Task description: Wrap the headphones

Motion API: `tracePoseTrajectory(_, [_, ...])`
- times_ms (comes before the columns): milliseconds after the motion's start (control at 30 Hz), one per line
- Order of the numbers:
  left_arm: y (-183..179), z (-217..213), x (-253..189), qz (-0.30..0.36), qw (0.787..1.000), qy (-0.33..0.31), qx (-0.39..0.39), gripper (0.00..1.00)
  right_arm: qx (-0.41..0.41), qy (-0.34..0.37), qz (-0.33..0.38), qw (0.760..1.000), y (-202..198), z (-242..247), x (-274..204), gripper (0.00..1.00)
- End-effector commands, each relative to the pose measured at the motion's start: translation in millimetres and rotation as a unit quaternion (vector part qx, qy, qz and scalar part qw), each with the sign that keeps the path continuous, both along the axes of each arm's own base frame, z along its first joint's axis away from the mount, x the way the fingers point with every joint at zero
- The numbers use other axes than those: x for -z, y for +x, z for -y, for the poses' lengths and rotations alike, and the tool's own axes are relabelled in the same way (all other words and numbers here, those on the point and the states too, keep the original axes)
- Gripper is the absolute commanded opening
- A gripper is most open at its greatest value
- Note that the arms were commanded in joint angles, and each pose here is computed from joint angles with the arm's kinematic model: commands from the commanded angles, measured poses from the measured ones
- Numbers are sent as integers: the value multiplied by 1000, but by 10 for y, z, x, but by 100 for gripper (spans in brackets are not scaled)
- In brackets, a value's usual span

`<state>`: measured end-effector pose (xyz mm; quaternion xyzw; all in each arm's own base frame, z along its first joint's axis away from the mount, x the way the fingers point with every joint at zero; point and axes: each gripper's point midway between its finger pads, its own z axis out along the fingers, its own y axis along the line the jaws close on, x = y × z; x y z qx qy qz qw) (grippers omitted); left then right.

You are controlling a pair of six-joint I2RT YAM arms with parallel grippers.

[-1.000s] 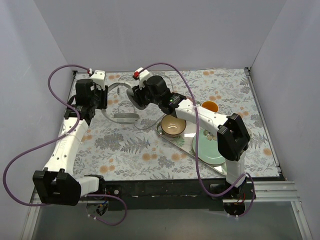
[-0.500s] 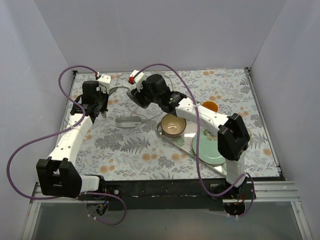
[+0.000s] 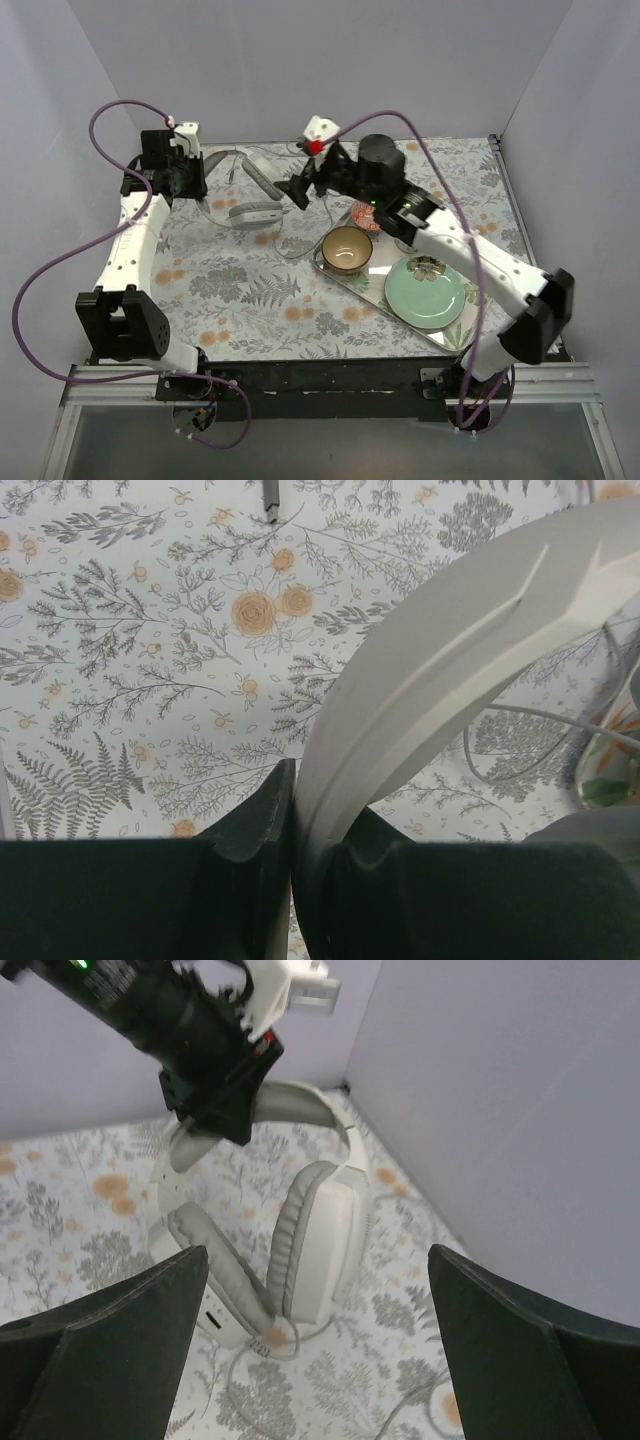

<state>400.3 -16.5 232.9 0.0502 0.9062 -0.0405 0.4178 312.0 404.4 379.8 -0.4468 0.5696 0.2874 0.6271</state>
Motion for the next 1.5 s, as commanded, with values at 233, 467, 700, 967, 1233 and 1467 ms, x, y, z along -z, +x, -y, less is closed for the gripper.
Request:
tracePoseTrajectory(233, [13,-102,-1731,154,971,-180,-21,0,-8,117,91,989,-171,327,-99,99])
tracePoseTrajectory(467, [-253,49,-2619,236,948,-214,0,0,4,84,37,996,376,-168,545,99])
tracePoseTrajectory(700, [-489,191,-2980,266,934,-235,25,0,38,79,-57,994,751,-233,1231,97])
tracePoseTrajectory(967, [-431,255,-2960,251,926,-280,23,0,21,57,-139,988,634,-284,1718,79])
tracePoseTrajectory(1233, [-242,148,-2858,252,930,-269,2,0,-127,13,-107,986,-200,-258,1543,75])
tracePoseTrajectory(1467, [-192,88,-2870,263,930,-256,-8,0,-192,52,-86,976,-765,-27,1239,76])
